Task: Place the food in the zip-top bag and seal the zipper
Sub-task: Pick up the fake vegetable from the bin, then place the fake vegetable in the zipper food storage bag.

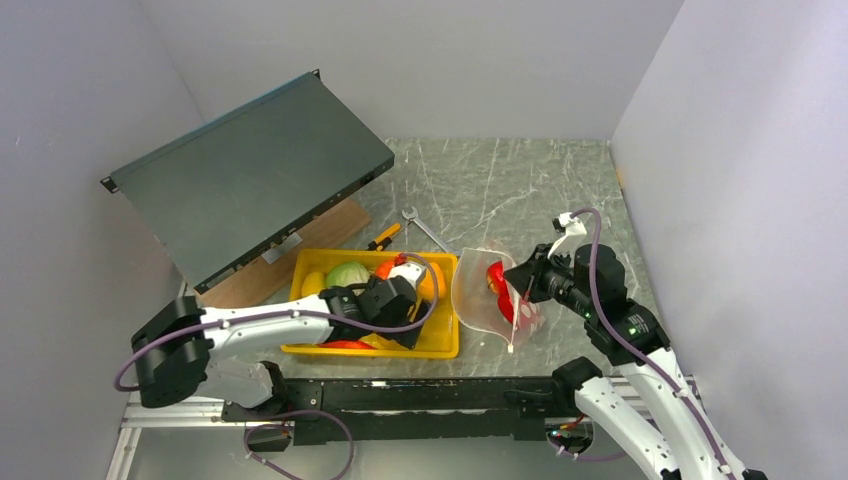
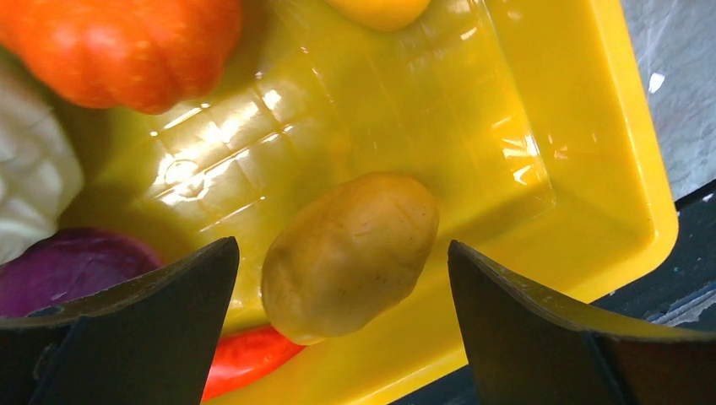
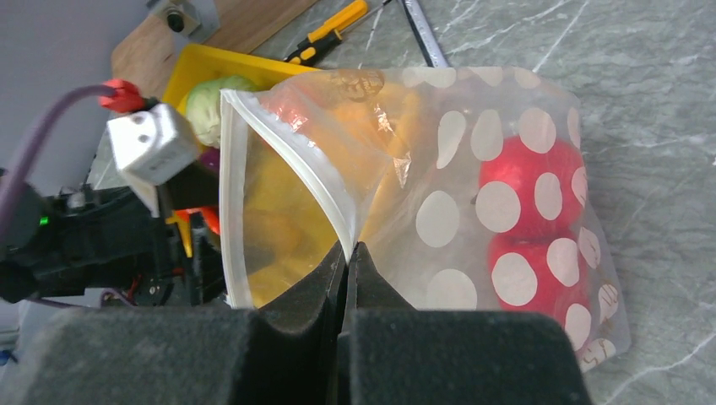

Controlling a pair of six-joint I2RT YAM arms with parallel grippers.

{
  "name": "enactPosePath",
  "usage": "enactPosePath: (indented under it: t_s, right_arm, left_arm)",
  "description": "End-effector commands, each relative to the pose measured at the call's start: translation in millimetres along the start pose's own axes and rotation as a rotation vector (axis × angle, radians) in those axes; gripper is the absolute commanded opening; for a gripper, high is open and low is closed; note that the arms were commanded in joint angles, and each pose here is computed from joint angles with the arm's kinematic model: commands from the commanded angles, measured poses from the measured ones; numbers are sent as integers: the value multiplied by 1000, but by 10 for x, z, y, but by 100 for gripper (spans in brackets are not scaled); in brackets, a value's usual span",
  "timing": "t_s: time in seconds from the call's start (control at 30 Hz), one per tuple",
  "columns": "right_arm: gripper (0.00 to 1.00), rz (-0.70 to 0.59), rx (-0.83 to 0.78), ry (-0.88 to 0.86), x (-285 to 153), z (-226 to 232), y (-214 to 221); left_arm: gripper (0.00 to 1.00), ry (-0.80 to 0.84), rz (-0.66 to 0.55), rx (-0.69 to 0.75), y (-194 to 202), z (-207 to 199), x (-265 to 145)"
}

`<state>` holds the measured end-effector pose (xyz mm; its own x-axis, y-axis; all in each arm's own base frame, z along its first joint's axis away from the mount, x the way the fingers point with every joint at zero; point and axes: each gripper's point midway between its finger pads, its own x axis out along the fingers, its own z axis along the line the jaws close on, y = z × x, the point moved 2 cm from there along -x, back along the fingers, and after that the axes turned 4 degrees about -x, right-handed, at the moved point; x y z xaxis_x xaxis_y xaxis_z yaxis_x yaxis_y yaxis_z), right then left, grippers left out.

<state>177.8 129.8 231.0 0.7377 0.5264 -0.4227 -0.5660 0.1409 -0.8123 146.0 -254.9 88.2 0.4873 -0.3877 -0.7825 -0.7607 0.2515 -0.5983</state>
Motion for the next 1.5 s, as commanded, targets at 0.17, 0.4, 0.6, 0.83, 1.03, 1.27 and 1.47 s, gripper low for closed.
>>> enactPosePath:
  t_s: [0.17, 0.4, 0.6, 0.83, 1.03, 1.27, 1.47]
  right_arm:
    - [0, -58, -43, -73, -38, 128, -127]
    - [0, -60, -43, -73, -36, 123, -118]
    - [0, -58, -42, -76, -22, 123, -111]
    - [0, -53, -36, -90, -9, 143, -100]
    - [0, -52, -32, -115, -15, 190, -116]
    - [0, -53, -21, -163, -30, 265, -108]
    - [0, -56, -16, -173, -46, 284, -110]
  left_arm:
    - [80, 53, 51, 58, -109, -245, 163]
    - [55, 49, -8, 33, -235, -222, 13]
    - [44, 139, -160, -15, -605, -333, -401]
    - [39, 424, -393, -85, -1103, -671, -1088]
    - [38, 717, -560, -141, -1468, -1065, -1583]
    - [39, 837, -534, -224, -1708, -1431, -1545]
    - [36, 816, -457, -369, -1751, -1561, -1215]
